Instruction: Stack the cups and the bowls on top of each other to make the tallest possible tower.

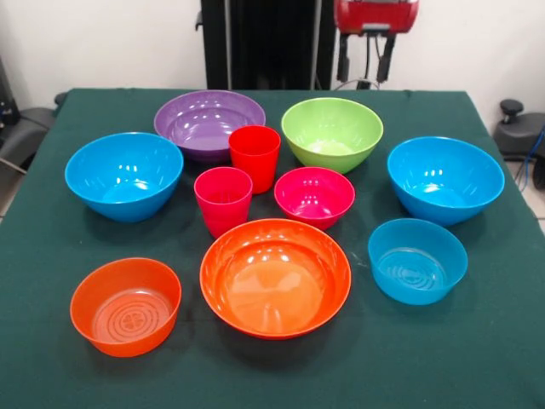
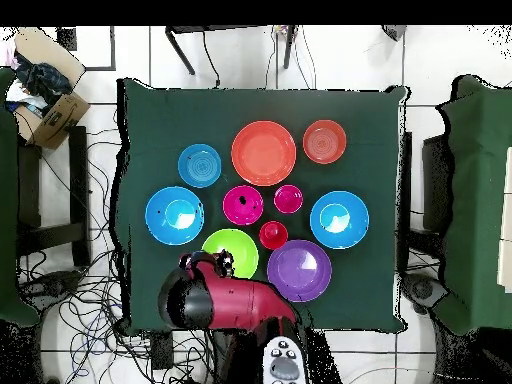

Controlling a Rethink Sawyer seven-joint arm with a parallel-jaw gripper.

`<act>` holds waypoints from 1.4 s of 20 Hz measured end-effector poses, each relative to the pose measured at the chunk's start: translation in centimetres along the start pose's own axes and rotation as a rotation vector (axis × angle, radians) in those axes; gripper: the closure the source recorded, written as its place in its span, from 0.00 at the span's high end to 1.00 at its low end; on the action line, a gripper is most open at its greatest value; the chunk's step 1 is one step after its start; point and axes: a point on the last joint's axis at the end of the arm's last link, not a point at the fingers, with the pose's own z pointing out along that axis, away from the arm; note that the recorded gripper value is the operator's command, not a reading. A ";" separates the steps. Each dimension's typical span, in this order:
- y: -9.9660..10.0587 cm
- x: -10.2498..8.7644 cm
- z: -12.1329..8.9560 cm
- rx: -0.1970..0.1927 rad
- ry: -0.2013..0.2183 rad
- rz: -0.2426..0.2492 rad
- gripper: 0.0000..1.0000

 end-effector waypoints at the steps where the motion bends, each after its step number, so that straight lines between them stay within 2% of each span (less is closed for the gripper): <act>1: -0.3 0.3 0.6 -0.001 0.014 0.009 1.00; 7: -2.0 0.9 2.9 0.004 0.061 0.047 1.00; 16: -3.8 1.2 5.1 0.040 0.094 0.067 1.00; 20: -3.9 1.1 6.0 0.039 0.106 0.066 1.00; 28: -3.4 1.3 6.9 0.027 0.170 0.058 1.00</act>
